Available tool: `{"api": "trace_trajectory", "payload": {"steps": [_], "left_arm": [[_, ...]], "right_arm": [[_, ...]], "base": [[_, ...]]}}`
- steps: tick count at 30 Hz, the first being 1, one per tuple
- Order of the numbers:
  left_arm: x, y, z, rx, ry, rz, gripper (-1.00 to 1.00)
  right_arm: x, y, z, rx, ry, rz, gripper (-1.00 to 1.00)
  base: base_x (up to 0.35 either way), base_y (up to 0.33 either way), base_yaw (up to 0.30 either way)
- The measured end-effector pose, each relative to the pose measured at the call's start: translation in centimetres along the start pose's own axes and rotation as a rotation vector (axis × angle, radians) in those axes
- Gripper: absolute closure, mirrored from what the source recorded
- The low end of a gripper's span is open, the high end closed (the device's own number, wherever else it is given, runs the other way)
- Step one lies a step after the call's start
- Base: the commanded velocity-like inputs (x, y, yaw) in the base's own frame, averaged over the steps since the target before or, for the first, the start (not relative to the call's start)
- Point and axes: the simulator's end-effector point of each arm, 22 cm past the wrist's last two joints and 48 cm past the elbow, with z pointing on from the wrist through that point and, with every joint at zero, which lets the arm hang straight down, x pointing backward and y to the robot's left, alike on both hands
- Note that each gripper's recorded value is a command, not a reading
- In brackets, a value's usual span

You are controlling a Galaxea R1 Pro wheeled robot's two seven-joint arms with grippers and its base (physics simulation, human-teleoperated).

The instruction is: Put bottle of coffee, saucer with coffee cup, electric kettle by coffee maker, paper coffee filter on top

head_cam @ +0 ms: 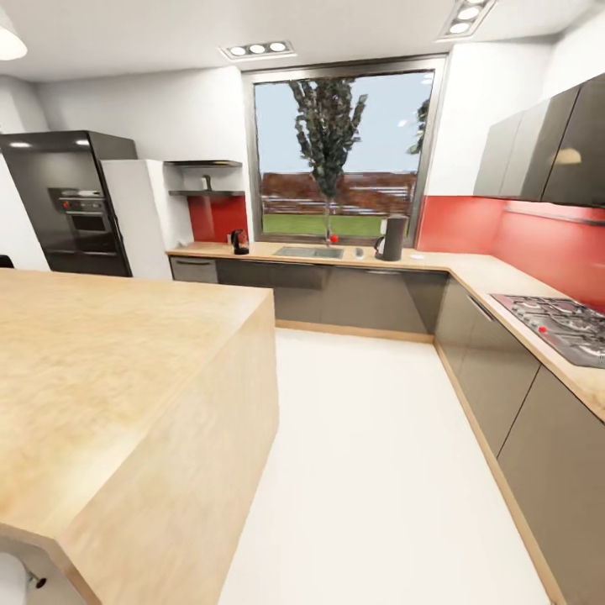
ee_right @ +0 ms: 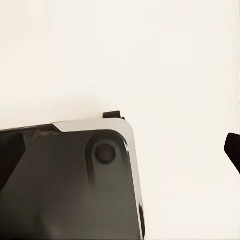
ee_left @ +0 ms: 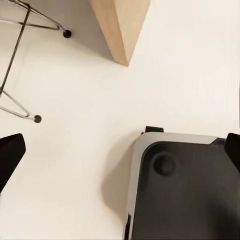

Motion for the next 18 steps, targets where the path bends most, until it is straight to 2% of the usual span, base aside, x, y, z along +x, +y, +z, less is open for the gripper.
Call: {"api": "trace_trajectory", "payload": {"steps": [6, 18], "left_arm": [[0.10, 0.03, -0.16, 0.000, 0.002, 0.000, -1.00], [0.40, -0.20, -0.15, -0.001, 0.018, -0.004, -1.00]], "right_arm": [[0.12, -0.03, -0.15, 0.000, 0.002, 0.001, -1.00], [0.16, -0.03, -0.14, 0.001, 0.004, 0.001, -1.00]], "base": [[0.000, 0.000, -0.227], [0.000, 0.000, -0.021]]}}
